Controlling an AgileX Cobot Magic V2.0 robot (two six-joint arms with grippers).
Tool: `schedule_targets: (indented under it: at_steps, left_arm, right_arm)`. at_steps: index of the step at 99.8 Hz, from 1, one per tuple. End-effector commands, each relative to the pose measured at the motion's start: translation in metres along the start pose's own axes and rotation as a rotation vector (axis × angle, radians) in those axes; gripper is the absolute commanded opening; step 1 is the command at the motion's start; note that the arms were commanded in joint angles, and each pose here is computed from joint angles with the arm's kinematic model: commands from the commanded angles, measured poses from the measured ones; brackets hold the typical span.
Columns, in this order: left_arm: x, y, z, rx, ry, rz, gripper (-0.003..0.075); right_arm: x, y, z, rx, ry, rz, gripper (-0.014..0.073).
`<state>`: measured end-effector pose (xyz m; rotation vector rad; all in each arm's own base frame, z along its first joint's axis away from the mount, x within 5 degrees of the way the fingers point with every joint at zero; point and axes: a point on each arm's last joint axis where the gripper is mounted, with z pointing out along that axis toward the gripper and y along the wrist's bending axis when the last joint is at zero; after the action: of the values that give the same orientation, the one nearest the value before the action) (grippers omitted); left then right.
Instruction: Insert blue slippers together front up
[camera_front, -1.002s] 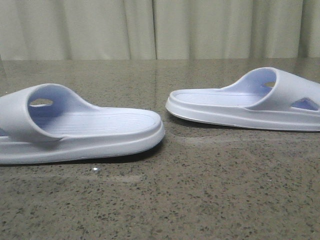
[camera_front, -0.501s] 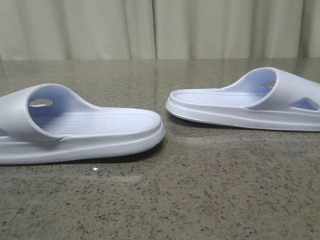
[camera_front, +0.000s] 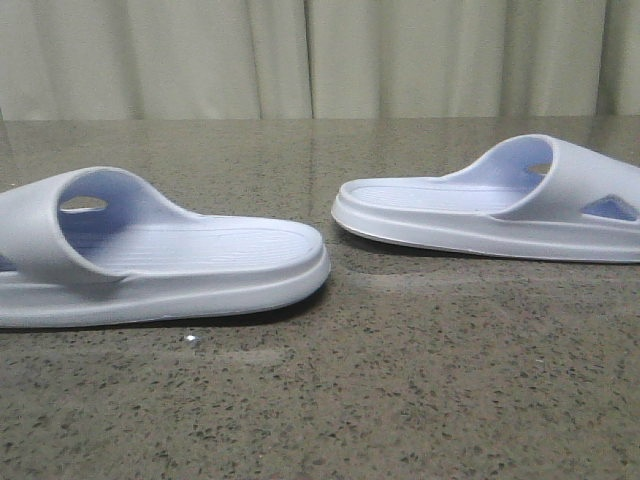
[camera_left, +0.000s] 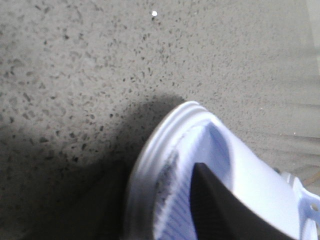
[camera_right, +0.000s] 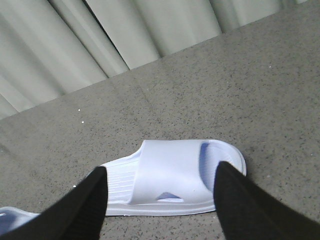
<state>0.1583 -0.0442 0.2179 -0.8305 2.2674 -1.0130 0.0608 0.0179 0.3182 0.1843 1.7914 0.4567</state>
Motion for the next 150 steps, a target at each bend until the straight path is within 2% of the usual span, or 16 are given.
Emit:
schedule_targets:
  at_steps: [1,22,39,63,110,132,150]
  left_arm:
    - [-0.002,-0.005,-0.001,0.015,0.001,0.014,0.015]
    - [-0.004,-0.003,-0.001,-0.007,-0.022,0.049,0.0015]
    - [-0.005,-0.006,-0.001,0.024,-0.035,0.025,0.0017]
    - [-0.002,-0.022,-0.011,0.181,-0.046,-0.025,0.0016]
    - [0.016,-0.043,-0.05,0.417,-0.075,-0.001,0.0016]
    - [0.017,-0.044,-0.052,0.43,-0.08,0.008,0.0016]
    - [0.017,-0.044,-0.052,0.429,-0.08,0.009,0.0016]
  right_arm:
    - [-0.015,0.005,-0.001,-0.019,-0.088,0.008,0.0393]
    - [-0.015,0.005,-0.001,-0.019,-0.088,0.008,0.0393]
    - [-0.016,0.005,-0.001,-0.02,-0.093,0.008,0.0393]
    - [-0.016,0.005,-0.001,-0.02,-0.099,0.008,0.0393]
    - [-0.022,0.005,0.001,-0.018,-0.155,0.001,0.0393]
    - [-0.015,-0.007,0.035,0.05,-0.058,0.009,0.0393]
    - [-0.01,-0.018,0.072,0.113,0.019,0.101,0.0392]
